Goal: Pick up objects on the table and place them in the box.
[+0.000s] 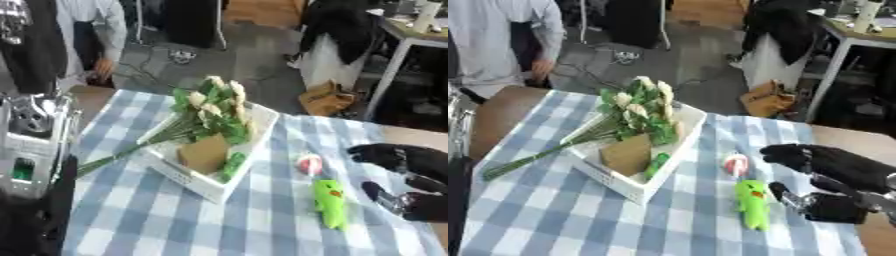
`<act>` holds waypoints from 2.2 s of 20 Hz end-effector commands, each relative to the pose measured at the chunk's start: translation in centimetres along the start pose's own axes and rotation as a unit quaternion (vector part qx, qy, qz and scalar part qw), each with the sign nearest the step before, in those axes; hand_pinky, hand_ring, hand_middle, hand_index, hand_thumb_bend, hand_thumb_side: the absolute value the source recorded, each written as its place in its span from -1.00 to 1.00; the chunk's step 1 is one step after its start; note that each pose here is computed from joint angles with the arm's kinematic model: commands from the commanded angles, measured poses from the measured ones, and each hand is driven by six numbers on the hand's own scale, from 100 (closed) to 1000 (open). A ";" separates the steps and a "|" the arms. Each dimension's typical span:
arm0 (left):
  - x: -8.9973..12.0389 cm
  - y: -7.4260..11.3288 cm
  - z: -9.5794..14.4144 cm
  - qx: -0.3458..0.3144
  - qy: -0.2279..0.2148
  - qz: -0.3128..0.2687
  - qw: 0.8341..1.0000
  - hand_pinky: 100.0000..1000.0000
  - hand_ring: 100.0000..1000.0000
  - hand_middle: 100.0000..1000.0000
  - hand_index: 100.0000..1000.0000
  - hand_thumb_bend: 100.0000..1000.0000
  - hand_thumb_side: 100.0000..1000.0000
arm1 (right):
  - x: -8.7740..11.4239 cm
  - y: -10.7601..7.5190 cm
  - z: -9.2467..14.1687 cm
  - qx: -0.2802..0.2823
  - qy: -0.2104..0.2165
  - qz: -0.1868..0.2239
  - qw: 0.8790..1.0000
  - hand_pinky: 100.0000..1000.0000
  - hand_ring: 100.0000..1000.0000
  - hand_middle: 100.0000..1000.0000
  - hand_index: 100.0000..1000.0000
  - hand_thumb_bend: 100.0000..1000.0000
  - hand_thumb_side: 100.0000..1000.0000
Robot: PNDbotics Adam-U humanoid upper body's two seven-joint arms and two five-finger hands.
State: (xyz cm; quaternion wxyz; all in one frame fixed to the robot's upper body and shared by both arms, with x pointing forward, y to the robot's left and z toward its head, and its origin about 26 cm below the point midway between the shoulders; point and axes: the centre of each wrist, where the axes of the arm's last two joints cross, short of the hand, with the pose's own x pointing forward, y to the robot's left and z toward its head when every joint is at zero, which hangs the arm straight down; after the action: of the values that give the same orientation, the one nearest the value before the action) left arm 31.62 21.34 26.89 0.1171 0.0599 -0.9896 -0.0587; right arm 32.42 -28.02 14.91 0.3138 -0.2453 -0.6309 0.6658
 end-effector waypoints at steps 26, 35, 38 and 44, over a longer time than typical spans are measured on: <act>0.4 -0.5 -0.3 -0.004 -0.006 0.016 1.000 0.59 0.96 0.80 0.96 -1.00 0.80 | -3.5 4.6 -6.7 0.077 0.078 -0.100 0.989 0.74 0.96 0.90 1.00 -0.40 1.00; 0.4 -0.6 -0.3 -0.004 -0.006 0.018 1.000 0.59 0.96 0.79 0.95 -1.00 0.80 | -4.8 5.0 -6.9 0.187 0.024 -0.058 0.980 0.68 0.90 0.76 0.81 -0.49 0.87; 0.4 -0.6 -0.3 -0.003 -0.006 0.018 1.000 0.59 0.96 0.79 0.95 -1.00 0.80 | -5.3 4.8 -6.9 0.225 0.007 -0.056 0.973 0.70 0.92 0.81 0.82 -0.50 0.81; 0.5 -0.6 -0.3 -0.002 -0.007 0.019 1.000 0.59 0.96 0.79 0.94 -1.00 0.80 | -6.2 5.4 -6.7 0.264 -0.022 -0.074 0.962 0.70 0.93 0.84 0.83 -0.50 0.75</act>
State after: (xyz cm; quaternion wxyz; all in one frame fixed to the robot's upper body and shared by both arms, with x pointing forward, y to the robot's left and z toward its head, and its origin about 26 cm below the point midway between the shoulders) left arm 31.59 20.86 26.45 0.1262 0.0454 -0.9892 -0.0596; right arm 40.35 -27.36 7.30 0.4069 -0.0874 -0.4546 0.7875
